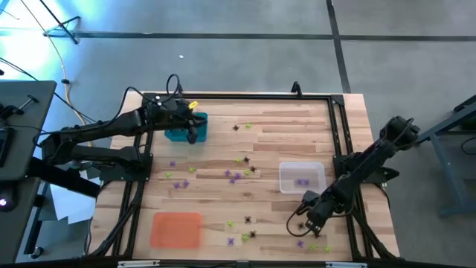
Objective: Sort Halloween decoration
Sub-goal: Put the black spider toy into the orange bin
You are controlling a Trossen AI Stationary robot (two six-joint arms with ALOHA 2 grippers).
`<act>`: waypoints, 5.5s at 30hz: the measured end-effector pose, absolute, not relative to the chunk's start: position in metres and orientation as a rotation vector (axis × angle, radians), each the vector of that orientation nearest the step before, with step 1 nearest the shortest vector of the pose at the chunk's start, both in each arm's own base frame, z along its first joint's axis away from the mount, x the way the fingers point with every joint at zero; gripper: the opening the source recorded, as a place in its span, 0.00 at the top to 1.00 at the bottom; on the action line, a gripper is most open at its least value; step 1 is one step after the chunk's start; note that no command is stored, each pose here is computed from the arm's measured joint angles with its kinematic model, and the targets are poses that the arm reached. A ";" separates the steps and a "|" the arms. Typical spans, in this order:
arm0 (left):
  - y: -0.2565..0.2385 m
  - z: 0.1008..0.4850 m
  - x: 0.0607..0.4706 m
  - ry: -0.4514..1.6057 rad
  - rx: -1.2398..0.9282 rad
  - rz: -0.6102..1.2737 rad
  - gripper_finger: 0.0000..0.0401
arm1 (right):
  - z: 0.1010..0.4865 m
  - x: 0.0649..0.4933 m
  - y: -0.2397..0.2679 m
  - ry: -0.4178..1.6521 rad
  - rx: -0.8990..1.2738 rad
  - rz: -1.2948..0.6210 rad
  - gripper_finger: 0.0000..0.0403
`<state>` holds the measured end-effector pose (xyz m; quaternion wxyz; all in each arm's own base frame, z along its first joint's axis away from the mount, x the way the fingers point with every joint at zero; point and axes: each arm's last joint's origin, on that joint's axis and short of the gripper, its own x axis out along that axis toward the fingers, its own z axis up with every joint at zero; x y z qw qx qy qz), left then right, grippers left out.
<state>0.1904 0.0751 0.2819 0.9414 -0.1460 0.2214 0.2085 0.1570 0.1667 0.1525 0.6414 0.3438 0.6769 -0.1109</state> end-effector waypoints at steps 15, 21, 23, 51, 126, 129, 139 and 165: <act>0.052 0.282 0.198 0.454 -0.315 0.322 0.87 | 0.150 0.155 0.165 1.469 0.708 -0.314 0.56; 0.049 0.283 0.199 0.456 -0.309 0.307 0.87 | 0.132 0.162 0.173 1.489 0.688 -0.319 0.56; 0.048 0.283 0.199 0.456 -0.306 0.303 0.87 | 0.127 0.163 0.174 1.507 0.672 -0.339 0.56; 0.048 0.283 0.199 0.455 -0.298 0.304 0.87 | 0.145 0.166 0.177 1.550 0.721 -0.289 0.99; 0.036 0.318 0.151 0.251 -0.372 0.314 0.87 | 0.175 0.518 0.195 0.483 0.089 0.396 1.00; 0.036 0.318 0.151 0.251 -0.372 0.314 0.87 | 0.175 0.517 0.198 0.481 0.089 0.397 0.99; 0.036 0.318 0.151 0.251 -0.371 0.314 0.87 | 0.175 0.517 0.198 0.481 0.086 0.387 0.70; 0.035 0.304 0.146 0.411 -0.342 0.320 0.87 | 0.218 0.327 0.267 1.467 0.217 -0.422 0.73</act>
